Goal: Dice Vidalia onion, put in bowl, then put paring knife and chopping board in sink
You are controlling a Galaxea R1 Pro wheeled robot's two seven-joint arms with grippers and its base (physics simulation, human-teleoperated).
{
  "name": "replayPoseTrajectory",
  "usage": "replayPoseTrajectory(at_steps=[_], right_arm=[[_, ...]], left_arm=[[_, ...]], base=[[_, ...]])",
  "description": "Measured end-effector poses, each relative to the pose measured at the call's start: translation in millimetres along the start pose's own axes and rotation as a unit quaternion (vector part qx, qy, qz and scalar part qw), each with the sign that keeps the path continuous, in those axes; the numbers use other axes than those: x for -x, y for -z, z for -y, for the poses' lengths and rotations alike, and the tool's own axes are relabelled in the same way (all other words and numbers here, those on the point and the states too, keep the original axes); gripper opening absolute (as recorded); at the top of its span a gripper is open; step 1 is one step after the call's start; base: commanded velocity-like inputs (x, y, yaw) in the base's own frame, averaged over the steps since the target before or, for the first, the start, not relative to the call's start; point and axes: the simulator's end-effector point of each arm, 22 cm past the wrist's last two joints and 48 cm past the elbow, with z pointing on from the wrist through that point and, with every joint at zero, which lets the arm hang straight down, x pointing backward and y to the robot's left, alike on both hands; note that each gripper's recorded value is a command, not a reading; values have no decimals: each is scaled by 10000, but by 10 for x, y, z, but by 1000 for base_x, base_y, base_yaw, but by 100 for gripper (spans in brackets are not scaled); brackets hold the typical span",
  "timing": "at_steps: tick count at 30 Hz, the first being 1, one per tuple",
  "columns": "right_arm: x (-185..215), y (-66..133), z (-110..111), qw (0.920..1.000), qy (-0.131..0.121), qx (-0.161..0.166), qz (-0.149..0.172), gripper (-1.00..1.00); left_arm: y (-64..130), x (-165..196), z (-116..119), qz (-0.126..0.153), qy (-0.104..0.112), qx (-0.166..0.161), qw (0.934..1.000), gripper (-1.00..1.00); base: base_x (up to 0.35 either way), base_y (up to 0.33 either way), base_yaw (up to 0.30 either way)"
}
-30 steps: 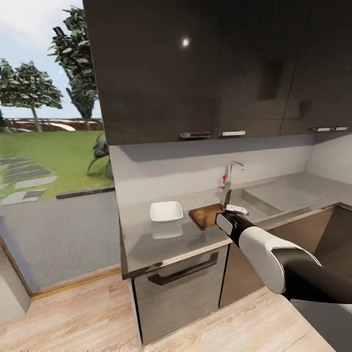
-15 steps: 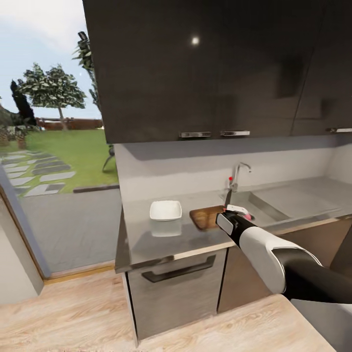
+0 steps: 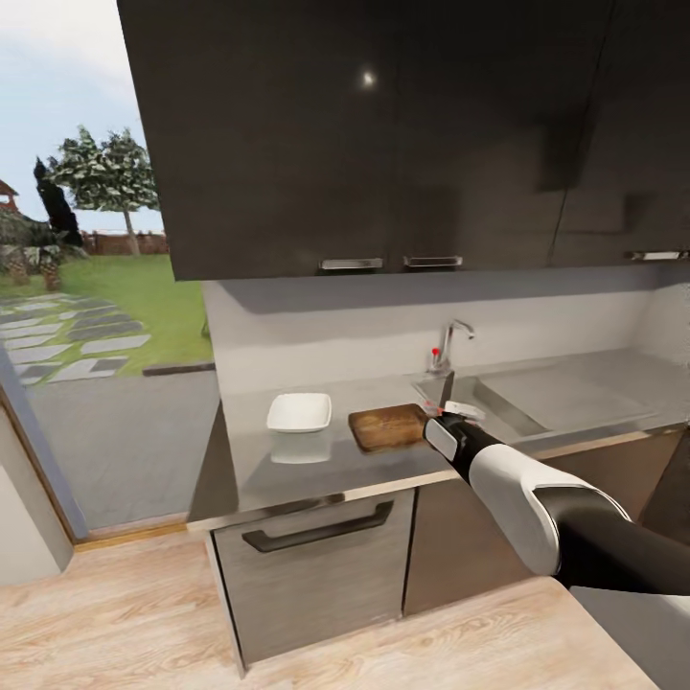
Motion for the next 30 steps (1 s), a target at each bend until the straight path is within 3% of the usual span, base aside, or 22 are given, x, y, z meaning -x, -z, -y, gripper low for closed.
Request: replayPoseTrajectory(at_steps=[15,30], right_arm=[[-2,3,-10,10000,5,6,2,-100],[-2,2,-12,10000,2,7,3,-100]], left_arm=[[2,-12,2,-13,-1,-2,10000,100],[4,-16,2,-17,0,-2,10000,100]], base=[[0,-317,12],[0,-317,249]])
